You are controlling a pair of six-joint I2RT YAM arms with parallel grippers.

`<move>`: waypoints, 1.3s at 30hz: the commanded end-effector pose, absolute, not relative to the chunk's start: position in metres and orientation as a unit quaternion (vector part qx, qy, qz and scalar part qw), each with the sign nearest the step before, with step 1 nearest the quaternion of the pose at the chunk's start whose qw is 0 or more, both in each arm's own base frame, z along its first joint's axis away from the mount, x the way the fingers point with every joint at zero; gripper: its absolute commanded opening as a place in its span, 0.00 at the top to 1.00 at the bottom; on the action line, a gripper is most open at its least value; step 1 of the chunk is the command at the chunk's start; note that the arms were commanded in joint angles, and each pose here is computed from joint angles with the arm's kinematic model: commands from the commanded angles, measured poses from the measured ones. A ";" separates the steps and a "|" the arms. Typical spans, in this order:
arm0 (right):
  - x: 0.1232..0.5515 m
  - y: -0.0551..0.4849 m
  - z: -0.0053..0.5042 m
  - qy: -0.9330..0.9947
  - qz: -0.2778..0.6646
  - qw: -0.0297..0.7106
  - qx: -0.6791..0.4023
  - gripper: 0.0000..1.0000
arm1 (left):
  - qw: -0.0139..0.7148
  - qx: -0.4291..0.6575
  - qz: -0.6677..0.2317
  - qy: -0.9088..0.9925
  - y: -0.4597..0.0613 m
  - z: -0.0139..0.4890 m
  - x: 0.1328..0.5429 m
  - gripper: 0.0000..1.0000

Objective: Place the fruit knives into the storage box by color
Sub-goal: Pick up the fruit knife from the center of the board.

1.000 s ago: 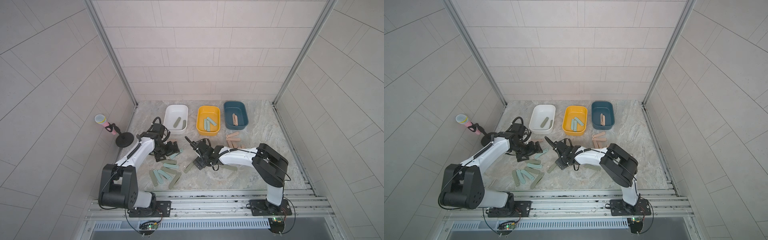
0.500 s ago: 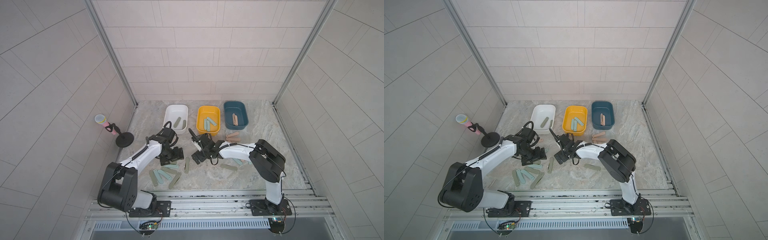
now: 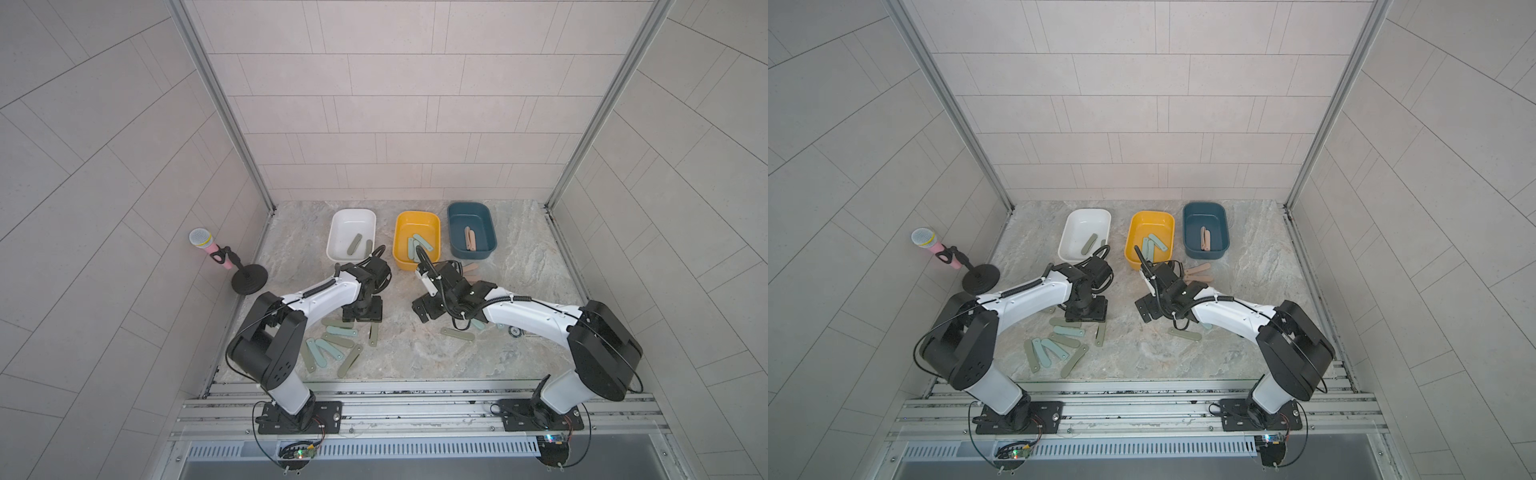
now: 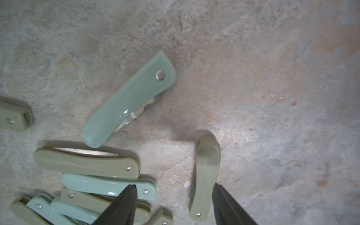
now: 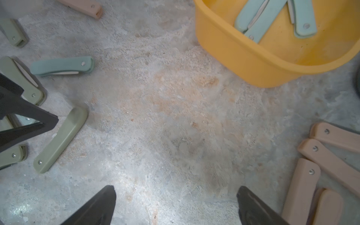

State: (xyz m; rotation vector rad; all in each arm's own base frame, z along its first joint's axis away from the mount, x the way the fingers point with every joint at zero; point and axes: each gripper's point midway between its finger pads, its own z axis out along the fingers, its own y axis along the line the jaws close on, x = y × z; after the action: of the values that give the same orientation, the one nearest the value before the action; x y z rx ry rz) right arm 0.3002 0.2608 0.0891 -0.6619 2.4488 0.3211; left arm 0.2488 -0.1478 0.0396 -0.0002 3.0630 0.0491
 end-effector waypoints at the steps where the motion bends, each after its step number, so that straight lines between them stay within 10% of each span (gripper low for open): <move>1: 0.296 0.255 0.089 0.919 0.114 0.287 -0.245 0.00 | 0.040 -0.003 0.046 0.998 -0.143 0.035 0.252 0.34; 25: 0.294 0.256 0.088 0.920 0.122 0.283 -0.242 0.00 | 0.017 0.007 0.004 1.000 -0.171 0.019 0.247 0.37; 39: 0.290 0.249 0.089 0.922 0.114 0.283 -0.240 0.00 | 0.014 0.015 0.028 0.999 -0.160 0.013 0.252 0.79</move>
State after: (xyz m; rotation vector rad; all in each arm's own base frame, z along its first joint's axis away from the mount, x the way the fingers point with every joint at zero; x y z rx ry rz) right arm 0.2933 0.2550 0.0844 -0.6515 2.4661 0.3236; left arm 0.2546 -0.1768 0.0134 0.0599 3.0987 -0.0192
